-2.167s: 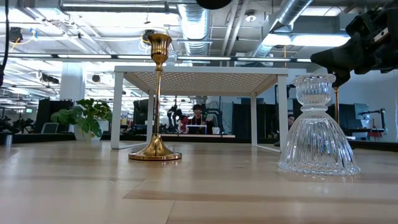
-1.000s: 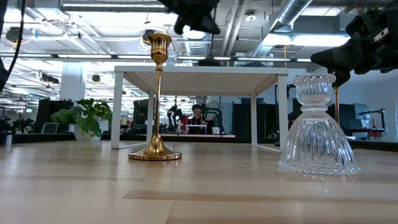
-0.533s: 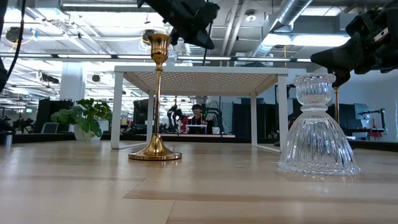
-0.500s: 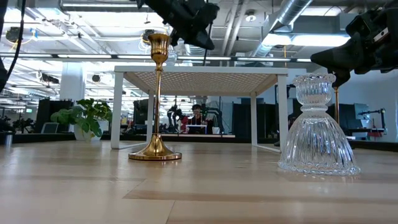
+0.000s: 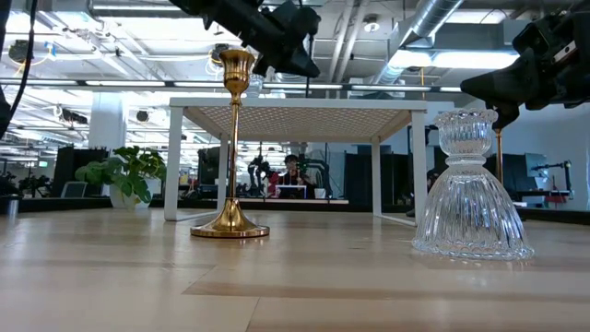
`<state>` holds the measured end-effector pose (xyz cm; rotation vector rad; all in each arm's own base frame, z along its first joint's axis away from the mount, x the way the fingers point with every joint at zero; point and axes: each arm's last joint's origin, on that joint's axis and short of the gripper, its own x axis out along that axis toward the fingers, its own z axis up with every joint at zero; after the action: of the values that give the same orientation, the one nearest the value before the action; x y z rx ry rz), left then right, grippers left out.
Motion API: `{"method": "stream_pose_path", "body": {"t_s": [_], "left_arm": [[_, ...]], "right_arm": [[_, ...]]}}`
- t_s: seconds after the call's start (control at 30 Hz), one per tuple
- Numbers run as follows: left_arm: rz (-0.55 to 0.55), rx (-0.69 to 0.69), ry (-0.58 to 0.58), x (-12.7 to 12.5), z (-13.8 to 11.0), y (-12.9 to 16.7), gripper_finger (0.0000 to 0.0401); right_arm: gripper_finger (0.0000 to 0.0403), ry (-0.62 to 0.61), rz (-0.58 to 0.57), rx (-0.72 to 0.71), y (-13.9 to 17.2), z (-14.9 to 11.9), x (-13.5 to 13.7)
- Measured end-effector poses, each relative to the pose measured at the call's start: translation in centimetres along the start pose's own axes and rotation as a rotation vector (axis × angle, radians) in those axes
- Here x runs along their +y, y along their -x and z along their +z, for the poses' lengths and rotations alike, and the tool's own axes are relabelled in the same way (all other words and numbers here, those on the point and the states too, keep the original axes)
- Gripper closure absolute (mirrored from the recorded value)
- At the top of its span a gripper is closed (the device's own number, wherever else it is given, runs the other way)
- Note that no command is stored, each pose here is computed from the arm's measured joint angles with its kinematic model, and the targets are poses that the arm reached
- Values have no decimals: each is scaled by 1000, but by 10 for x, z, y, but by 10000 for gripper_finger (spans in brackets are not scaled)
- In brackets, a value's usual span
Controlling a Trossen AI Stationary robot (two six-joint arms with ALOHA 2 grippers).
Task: Pick & Place candle stick holders
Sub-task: Put the bottom black candle holder on the shelf
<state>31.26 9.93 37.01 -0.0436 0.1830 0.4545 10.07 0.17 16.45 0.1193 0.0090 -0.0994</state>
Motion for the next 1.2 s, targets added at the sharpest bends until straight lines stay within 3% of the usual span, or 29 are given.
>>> {"method": "stream_pose_path", "body": {"t_s": [0.3, 0.63, 1.2], "left_arm": [[-32, 4, 3, -1, -1, 0, 388], [-31, -38, 0, -1, -24, -5, 388], [-32, -43, 2, 0, -23, -2, 356]], "right_arm": [[403, 0, 0, 0, 0, 0, 0], [403, 0, 1, 0, 0, 0, 0], [403, 0, 1, 0, 0, 0, 0]]}}
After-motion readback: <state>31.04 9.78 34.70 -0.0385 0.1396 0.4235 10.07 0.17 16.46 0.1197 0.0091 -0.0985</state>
